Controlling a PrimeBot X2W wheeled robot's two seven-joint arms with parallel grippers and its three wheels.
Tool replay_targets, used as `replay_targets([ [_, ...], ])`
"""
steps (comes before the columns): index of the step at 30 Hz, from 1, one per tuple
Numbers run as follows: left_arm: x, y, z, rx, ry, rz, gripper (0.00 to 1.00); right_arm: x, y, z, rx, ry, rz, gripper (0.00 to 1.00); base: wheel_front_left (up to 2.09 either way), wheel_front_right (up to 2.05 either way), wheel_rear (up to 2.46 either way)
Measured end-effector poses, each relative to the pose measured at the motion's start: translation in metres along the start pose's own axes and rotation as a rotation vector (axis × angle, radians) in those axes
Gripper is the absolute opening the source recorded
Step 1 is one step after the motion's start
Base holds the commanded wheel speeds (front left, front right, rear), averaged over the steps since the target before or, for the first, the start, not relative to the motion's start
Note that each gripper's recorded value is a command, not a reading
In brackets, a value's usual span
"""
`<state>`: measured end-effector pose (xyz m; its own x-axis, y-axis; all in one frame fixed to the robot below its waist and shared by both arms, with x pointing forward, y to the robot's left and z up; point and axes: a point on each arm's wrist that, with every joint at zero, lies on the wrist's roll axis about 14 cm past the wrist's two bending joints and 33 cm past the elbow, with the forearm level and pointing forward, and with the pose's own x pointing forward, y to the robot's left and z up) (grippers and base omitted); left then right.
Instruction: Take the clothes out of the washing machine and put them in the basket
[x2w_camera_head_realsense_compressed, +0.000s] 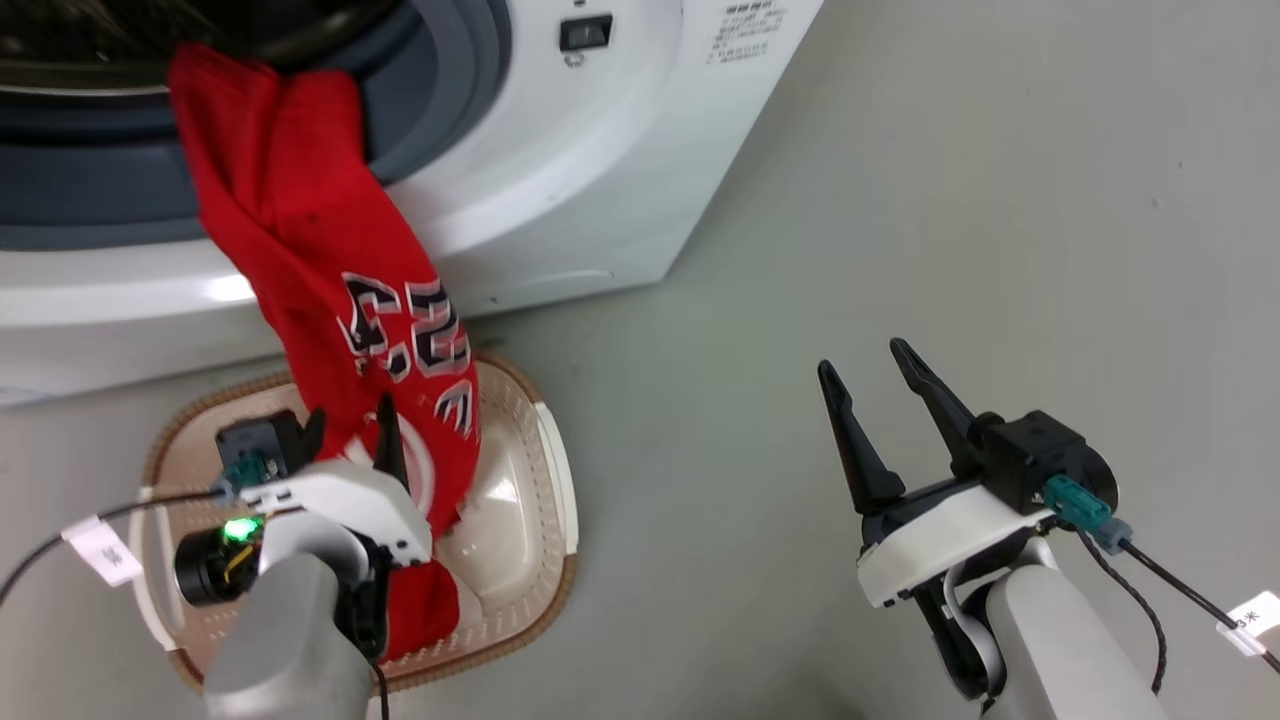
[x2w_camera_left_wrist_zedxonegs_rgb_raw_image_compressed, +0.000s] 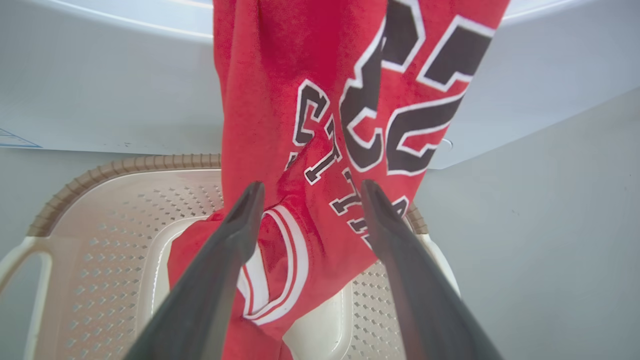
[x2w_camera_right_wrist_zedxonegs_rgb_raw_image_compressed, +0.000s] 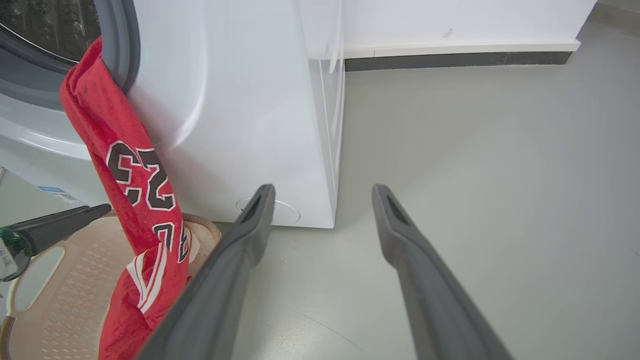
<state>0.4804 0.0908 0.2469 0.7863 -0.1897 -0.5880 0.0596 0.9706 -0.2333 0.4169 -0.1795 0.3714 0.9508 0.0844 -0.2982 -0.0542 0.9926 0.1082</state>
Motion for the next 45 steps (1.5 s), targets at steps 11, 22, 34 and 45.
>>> replay_targets([
  [11,-0.063,-0.012,0.084,0.036,-0.292,-0.024,1.0,-0.022,0.016,0.037,-0.019,-0.105,0.034,1.0,0.0,0.0,0.0],
  [22,-0.042,-0.007,0.108,0.105,-0.276,-0.012,1.0,-0.024,0.025,0.036,-0.02,-0.102,0.058,1.0,0.0,0.0,0.0],
  [34,0.011,0.001,0.106,0.128,-0.124,0.01,1.0,-0.019,0.009,0.016,-0.005,-0.042,0.016,1.0,0.0,0.0,0.0],
  [45,0.03,0.006,0.114,0.135,-0.105,0.021,0.65,-0.017,0.001,0.011,0.001,-0.026,-0.005,1.0,0.0,0.0,0.0],
])
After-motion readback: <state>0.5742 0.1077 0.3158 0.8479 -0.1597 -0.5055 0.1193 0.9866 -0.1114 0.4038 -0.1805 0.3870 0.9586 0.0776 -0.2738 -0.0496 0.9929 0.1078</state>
